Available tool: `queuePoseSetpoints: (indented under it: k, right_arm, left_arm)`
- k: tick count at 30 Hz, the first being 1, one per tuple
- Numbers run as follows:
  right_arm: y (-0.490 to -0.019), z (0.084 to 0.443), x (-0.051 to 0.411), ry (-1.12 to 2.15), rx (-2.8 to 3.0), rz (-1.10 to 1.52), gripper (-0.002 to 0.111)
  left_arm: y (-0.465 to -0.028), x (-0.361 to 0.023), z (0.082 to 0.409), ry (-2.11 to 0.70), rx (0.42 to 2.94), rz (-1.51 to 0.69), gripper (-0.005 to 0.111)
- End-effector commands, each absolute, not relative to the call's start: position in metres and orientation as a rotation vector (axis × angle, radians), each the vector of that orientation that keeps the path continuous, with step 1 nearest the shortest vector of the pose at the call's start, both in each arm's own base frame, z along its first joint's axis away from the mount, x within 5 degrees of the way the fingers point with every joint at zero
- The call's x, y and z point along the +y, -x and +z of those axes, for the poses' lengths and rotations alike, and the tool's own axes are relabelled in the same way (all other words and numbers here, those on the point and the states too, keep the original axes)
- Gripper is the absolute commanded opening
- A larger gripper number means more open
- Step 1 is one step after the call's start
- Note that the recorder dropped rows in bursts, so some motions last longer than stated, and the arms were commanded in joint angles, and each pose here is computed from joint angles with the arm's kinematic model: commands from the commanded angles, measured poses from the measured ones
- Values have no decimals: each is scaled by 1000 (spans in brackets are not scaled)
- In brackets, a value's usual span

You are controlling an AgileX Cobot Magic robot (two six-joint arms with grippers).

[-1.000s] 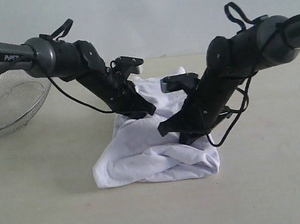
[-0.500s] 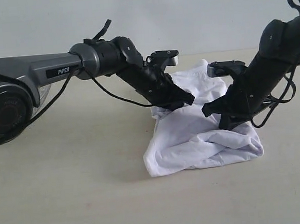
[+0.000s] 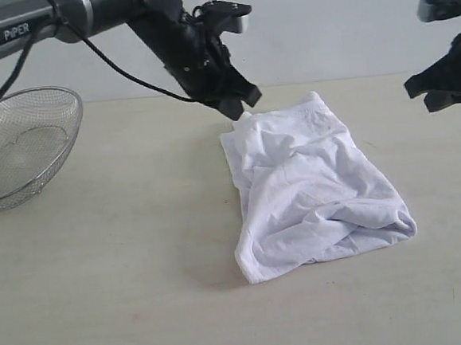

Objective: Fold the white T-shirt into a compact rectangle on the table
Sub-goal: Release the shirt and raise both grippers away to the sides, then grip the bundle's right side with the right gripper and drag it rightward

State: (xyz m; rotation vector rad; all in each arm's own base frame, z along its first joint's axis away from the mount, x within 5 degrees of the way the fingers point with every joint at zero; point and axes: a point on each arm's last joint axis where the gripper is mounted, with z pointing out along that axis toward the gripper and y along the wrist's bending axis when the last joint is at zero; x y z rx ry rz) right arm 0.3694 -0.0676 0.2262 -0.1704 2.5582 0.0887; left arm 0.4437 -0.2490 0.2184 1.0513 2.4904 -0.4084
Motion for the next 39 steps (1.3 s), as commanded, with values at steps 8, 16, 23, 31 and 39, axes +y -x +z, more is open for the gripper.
queuePoseSetpoints:
  k: [8,16,23,31,39]
  right_arm:
    - [-384,165,-77,294,2419,703,0]
    - [-401,129,-83,260,2445,877,0]
    - [-403,128,-85,186,2456,844,12]
    - [-412,125,-72,116,2466,806,75]
    - [-429,122,-30,121,2460,666,75]
  left_arm:
    - [-434,-183,246,-912,2640,-378,4]
    - [-394,-133,247,-631,2617,-417,4]
    - [-333,-99,237,-497,2591,-349,4]
    - [-282,-82,207,-429,2642,-322,4]
    - [-268,-78,206,-409,2627,-310,4]
